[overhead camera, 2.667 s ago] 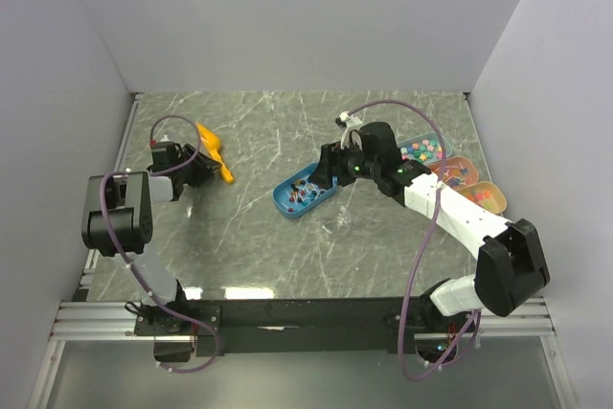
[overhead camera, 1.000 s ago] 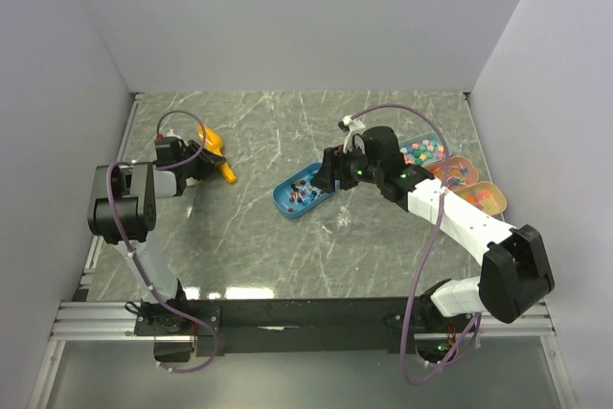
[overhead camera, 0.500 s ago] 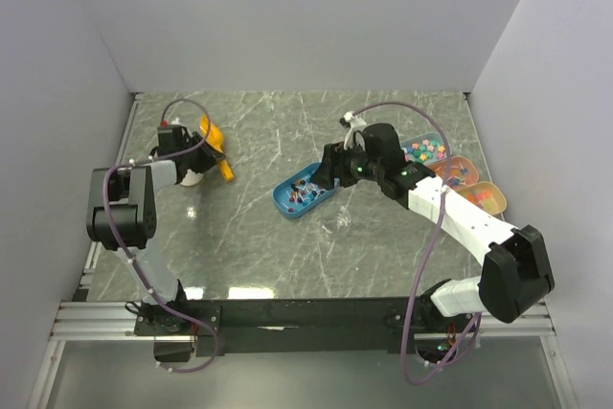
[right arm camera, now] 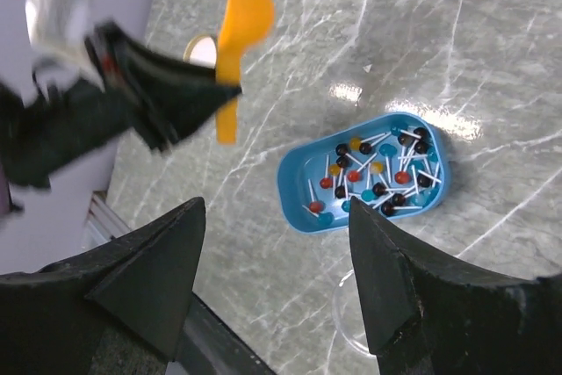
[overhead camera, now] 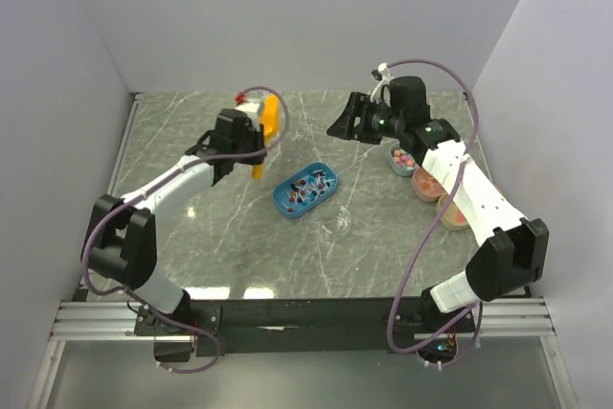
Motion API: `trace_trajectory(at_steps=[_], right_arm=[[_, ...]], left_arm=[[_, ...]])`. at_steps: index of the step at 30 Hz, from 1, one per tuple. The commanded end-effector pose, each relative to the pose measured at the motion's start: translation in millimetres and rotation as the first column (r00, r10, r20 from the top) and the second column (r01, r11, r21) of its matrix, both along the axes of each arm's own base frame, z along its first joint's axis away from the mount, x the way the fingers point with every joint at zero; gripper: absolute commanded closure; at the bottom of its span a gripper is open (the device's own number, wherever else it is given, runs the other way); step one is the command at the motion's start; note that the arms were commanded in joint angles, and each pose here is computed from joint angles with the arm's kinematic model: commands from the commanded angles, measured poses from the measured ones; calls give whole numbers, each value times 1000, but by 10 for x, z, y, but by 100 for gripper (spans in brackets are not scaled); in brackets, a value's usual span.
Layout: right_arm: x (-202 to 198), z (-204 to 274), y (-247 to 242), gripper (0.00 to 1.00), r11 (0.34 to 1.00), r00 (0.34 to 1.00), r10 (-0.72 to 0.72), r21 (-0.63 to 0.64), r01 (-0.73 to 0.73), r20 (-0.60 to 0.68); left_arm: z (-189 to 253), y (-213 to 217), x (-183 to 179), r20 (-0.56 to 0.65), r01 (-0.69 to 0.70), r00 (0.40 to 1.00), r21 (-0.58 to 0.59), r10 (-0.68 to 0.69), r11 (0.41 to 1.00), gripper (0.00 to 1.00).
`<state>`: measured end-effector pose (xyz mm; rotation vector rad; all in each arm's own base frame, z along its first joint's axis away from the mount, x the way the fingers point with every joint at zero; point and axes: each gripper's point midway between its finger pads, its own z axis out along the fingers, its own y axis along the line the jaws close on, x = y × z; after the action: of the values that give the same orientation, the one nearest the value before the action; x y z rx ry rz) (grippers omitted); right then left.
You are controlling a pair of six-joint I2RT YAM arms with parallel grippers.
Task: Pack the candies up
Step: Pick up the spatula from the center of the board.
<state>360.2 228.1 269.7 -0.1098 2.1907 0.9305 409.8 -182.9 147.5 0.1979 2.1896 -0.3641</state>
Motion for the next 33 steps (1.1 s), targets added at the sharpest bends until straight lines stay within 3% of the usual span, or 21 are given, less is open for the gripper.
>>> trace_trajectory(at_steps=[1,6,12,24,33], right_arm=[[-41,96,-64,27,1000,996,6,25,-4,-87],[-9,127,-101,27,1000,995,15,23,-13,-103],[-26,-10,-109,27,998,985,55,38,-50,-165],[-44,-452,-333,27,998,970,27,-46,-39,-242],[-61,-626,-224,30,992,957,122,2,-126,-263]], left_arm=[[355,-132,-191,91,119,986,188,-138,975,99],[438,-576,-593,89,329,918,370,-386,869,99],[440,-841,-938,49,433,847,512,-529,742,99],[543,-916,-1066,71,428,827,563,-558,707,99],[641,-1007,-1153,96,465,799,527,-594,711,99]])
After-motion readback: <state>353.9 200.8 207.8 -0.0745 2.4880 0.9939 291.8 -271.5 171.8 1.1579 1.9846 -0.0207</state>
